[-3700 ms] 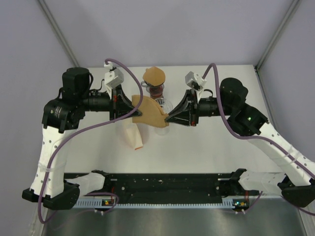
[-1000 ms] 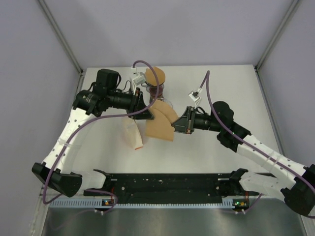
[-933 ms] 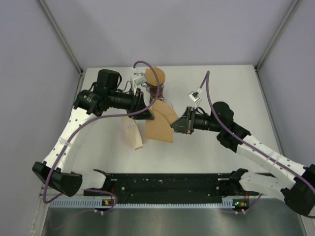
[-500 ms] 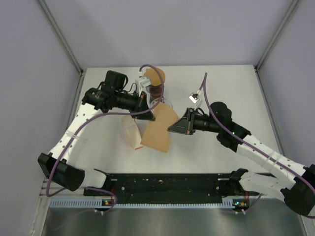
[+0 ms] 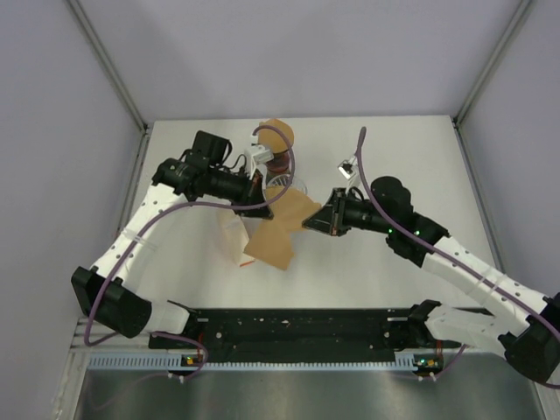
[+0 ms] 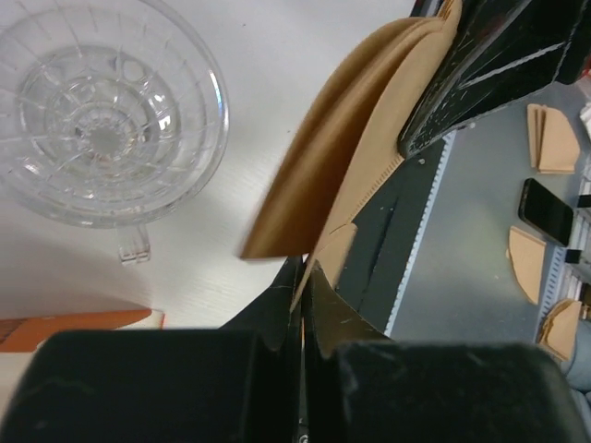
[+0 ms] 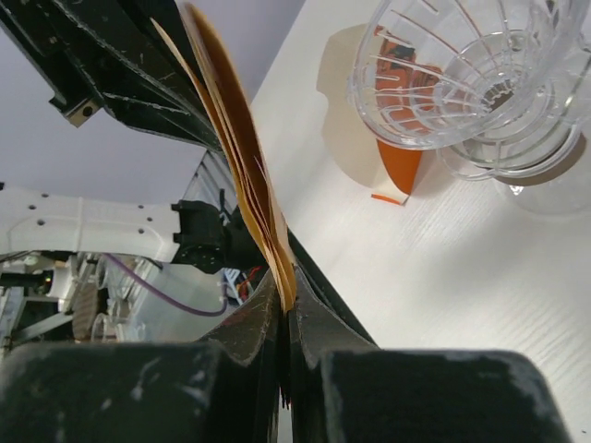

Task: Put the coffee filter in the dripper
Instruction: Adjust the coffee filter.

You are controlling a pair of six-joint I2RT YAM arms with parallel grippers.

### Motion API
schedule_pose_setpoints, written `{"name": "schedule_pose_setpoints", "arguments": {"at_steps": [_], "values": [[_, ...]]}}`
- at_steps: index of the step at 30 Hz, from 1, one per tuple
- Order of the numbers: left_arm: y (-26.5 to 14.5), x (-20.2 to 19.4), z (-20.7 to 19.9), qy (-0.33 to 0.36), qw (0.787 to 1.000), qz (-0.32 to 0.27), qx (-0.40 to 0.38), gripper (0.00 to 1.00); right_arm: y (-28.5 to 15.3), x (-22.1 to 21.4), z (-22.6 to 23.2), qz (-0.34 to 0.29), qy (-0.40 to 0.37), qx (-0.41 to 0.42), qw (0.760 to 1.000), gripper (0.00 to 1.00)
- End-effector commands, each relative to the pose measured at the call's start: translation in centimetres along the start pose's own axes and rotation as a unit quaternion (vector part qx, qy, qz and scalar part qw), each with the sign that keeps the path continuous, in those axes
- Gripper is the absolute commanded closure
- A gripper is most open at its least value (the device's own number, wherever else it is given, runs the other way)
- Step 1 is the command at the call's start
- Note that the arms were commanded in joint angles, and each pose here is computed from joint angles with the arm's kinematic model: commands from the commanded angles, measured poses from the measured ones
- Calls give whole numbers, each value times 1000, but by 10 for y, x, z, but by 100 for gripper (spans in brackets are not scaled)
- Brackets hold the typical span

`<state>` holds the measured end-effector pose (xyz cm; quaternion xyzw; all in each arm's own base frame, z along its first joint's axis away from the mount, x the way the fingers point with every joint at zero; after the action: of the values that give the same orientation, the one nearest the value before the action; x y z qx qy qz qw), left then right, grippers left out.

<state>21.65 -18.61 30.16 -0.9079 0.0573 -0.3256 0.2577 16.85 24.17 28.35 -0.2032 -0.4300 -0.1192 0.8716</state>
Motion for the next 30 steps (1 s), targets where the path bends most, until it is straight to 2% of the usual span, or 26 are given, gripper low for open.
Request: {"name": "schedule_pose_setpoints", "arguments": {"at_steps": [1, 6, 12, 17, 21, 26, 30], "values": [[-14, -5, 7, 35, 998, -4, 52, 100, 7, 20, 10, -29, -50, -5, 998, 100], [-31, -9, 16, 59, 992, 0, 112, 100, 30, 22, 24, -21, -94, -12, 995, 100], [-50, -12, 24, 121, 977, -11, 178, 100, 58, 20, 30, -8, -124, -17, 992, 100], [-68, -11, 33, 171, 962, -12, 214, 100, 59, 26, 36, -11, -155, -20, 988, 100], [-80, -11, 36, 216, 953, -1, 212, 100, 53, 27, 34, -15, -172, -37, 984, 100], [-100, 0, 27, 220, 947, -13, 232, 100, 55, 23, 40, -27, -193, -31, 980, 100], [-126, 15, 25, 191, 930, -60, 309, 100, 74, 8, 49, -33, -219, -49, 974, 100]]}}
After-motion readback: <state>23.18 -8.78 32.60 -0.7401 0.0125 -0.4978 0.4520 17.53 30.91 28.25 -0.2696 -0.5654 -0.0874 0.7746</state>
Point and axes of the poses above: each gripper's point midway between its finger pads, its own y axis out along the fingers, its own z axis along the line the jaws close on, x = y × z, the point moved 6 cm from there along -y, back along the fingers, and after that the axes turned 14 degrees about -y, right-handed, at the moved point
